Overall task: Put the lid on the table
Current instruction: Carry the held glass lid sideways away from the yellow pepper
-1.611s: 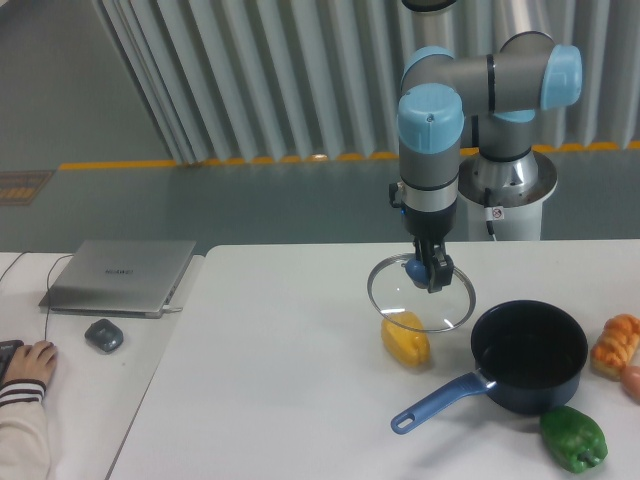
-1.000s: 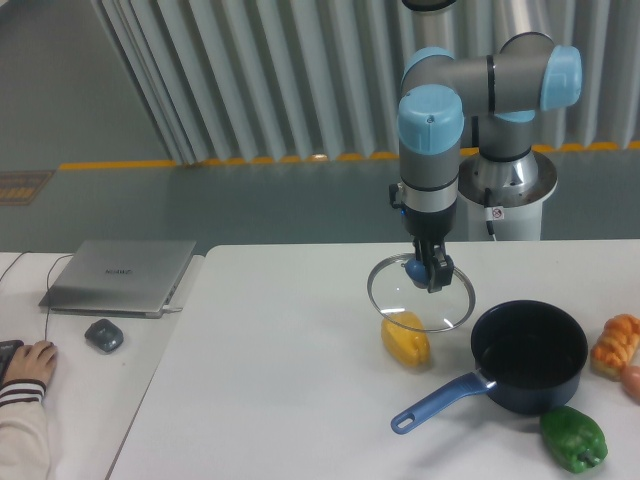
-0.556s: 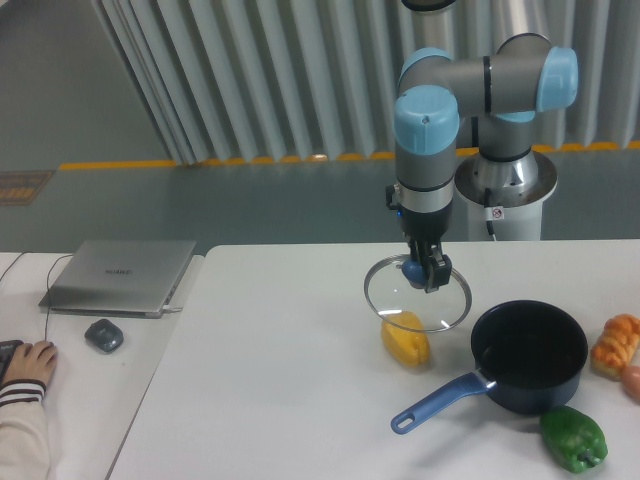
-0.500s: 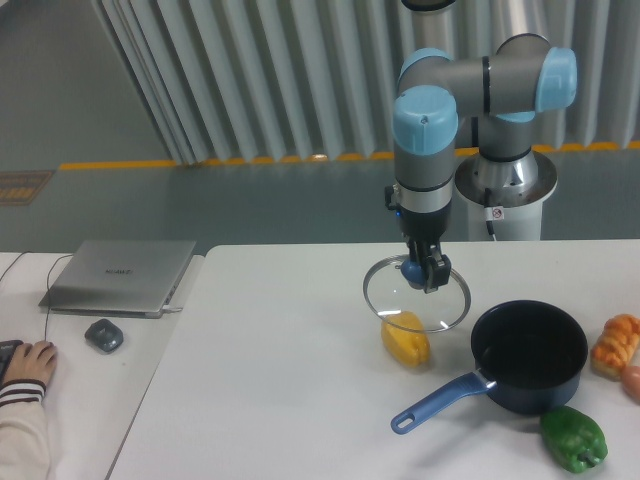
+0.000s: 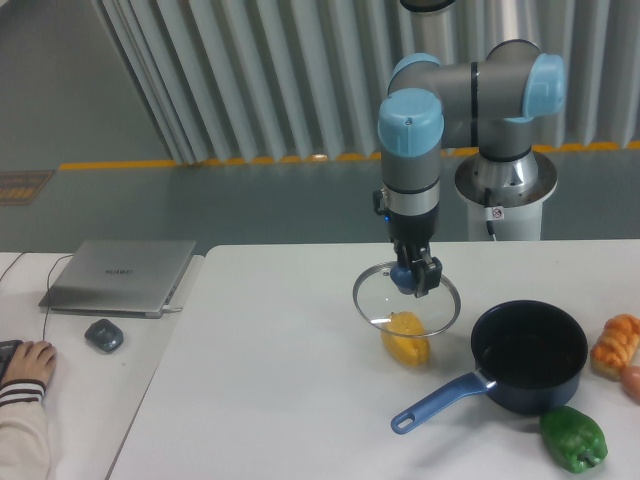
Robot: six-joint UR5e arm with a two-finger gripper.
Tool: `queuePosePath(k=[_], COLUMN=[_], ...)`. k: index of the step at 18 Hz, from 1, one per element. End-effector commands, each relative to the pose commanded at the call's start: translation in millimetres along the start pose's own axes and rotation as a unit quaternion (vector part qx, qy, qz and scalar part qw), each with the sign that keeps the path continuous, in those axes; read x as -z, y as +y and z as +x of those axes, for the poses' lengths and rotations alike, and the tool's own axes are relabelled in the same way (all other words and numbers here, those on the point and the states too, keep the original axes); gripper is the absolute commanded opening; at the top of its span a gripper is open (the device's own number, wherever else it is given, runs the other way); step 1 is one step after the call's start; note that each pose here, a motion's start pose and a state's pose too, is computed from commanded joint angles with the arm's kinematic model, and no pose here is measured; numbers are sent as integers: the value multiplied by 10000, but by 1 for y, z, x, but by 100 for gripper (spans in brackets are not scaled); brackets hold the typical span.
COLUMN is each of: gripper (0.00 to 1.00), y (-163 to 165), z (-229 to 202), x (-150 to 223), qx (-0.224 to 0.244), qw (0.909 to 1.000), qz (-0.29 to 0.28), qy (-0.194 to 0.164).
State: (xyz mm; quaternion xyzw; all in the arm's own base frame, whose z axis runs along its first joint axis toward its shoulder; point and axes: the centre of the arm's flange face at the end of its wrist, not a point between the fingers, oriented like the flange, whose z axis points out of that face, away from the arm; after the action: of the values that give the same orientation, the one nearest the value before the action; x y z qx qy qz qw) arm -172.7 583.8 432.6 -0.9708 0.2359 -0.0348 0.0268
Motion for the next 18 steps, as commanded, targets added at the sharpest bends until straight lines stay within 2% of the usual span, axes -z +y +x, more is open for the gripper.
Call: queuePosePath(k=[7,10,12,18], gripper=[40,40,40,40], y=[-35,-55,-57,-81], z=[30,41,43,57], x=[-17,-24,-24,-45], qx=[151,324,353,430], qw=[9994,9992,9991,9987], qz=[144,196,192,-152], qy=[274,133,104,-228])
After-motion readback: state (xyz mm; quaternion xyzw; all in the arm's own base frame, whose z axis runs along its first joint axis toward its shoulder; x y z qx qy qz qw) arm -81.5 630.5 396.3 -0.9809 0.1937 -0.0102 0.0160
